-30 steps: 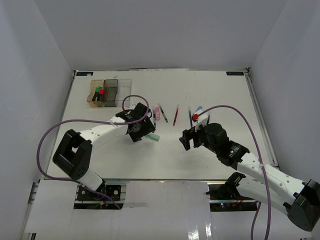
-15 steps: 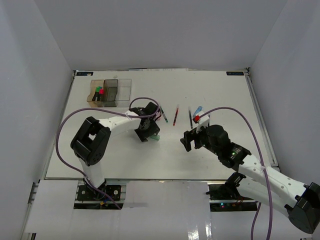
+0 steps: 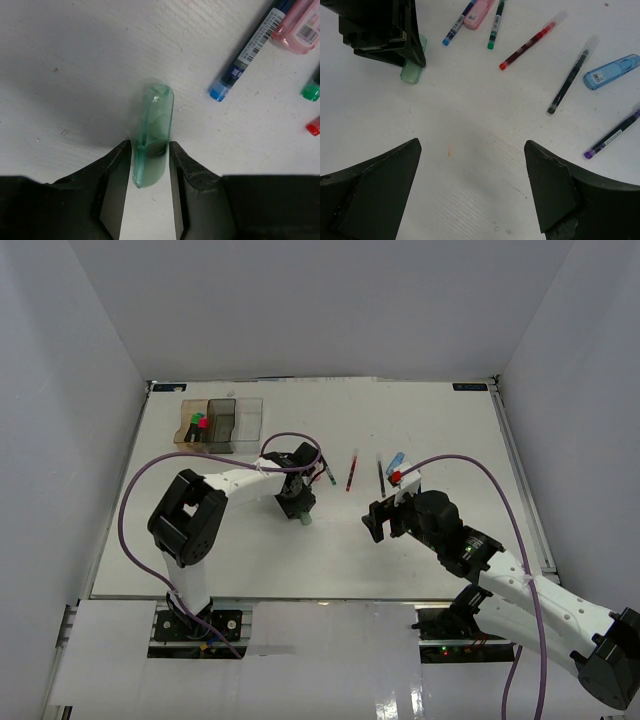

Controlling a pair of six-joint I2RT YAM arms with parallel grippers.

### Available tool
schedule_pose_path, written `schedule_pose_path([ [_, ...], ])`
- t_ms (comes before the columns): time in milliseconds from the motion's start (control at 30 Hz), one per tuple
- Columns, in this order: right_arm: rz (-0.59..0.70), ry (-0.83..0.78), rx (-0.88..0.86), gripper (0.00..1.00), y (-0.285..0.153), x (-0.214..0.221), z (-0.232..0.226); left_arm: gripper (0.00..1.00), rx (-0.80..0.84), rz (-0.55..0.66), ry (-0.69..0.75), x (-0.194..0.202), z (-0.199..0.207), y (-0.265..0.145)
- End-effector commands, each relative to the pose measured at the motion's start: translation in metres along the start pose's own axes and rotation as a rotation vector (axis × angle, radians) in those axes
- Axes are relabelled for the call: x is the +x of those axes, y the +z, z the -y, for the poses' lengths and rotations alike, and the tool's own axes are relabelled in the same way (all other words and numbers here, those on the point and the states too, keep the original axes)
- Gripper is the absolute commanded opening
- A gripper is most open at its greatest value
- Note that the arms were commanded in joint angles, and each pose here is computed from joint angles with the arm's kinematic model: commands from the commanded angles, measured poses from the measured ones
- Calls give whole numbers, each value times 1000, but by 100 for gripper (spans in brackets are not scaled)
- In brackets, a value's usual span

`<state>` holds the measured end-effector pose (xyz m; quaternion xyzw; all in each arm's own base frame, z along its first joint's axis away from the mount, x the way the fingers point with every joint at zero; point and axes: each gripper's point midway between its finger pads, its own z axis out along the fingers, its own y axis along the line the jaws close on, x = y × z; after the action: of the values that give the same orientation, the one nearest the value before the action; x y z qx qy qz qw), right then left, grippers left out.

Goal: Sort the stationery into containers
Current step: Pick up the pen from the center of the board, then place the pen in the storage box.

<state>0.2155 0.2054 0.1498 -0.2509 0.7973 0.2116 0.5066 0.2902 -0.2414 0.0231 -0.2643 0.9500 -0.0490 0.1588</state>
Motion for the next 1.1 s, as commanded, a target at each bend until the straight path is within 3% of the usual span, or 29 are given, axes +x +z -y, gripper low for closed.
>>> schedule_pose_path([
  [0,38,3,3,90,-1,-8,0,45,-51,29,4,-8,-14,2],
  [267,39,4,0,90,-1,-9,0,28,-43,90,74,-29,-29,-8],
  [433,35,4,-3,90,0,-9,-1,23,-18,161,160,-51,-31,-23],
  [533,38,5,-6,90,-1,-10,-2,24,-10,241,233,-88,-35,-39],
  [800,26,-1,-15,90,2,-8,-3,31,24,509,430,-239,-41,-88],
  [900,13,0,-18,90,3,-5,-4,32,6,557,502,-289,-37,-88],
  [933,6,0,-16,90,4,-3,-3,32,-21,532,539,-298,-40,-70],
  [1067,-6,-1,-16,90,6,1,-3,34,-39,537,553,-341,-44,-52],
])
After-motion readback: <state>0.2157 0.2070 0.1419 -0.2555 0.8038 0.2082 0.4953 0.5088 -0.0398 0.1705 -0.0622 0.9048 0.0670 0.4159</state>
